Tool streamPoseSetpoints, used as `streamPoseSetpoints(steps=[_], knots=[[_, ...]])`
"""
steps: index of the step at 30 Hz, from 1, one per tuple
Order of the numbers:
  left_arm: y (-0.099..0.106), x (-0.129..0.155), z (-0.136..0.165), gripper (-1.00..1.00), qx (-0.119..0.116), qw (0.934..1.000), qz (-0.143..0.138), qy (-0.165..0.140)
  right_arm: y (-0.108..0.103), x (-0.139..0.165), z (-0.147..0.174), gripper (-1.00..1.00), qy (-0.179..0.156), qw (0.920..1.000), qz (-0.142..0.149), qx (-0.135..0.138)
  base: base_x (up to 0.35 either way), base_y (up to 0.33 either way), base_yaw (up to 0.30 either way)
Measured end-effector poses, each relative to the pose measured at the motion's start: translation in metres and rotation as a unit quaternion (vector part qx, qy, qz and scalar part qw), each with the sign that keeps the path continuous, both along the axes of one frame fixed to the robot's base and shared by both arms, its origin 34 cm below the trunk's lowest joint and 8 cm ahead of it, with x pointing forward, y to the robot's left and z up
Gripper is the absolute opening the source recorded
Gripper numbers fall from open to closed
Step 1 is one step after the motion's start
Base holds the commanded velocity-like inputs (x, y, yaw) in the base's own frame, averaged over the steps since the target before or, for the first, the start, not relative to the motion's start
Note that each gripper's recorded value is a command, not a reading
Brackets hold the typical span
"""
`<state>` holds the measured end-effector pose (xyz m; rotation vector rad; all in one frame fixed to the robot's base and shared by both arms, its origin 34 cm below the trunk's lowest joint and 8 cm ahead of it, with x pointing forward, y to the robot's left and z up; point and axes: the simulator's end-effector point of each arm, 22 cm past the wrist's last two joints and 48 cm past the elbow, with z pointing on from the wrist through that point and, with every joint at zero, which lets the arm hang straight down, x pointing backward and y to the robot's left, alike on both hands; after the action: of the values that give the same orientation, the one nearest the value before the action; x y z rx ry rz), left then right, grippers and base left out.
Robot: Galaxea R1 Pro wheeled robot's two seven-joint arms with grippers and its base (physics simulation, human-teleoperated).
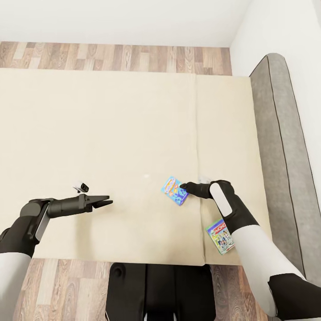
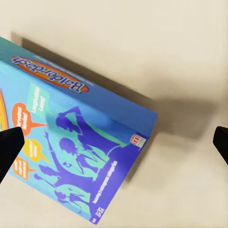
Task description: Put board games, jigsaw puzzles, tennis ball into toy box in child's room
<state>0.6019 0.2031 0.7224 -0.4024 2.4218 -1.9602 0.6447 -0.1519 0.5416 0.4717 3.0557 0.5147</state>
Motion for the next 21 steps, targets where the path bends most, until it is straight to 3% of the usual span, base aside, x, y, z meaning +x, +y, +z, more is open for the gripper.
streamPoseSetpoints(steps=[21], knots=[[0.0001, -0.0001, -0.0001, 1.0, 0.0, 1.0, 0.0, 0.0, -0.0003, 0.0001, -0.0001, 1.0, -0.001, 1.0, 0.0, 0.0, 0.0, 0.0, 0.0]])
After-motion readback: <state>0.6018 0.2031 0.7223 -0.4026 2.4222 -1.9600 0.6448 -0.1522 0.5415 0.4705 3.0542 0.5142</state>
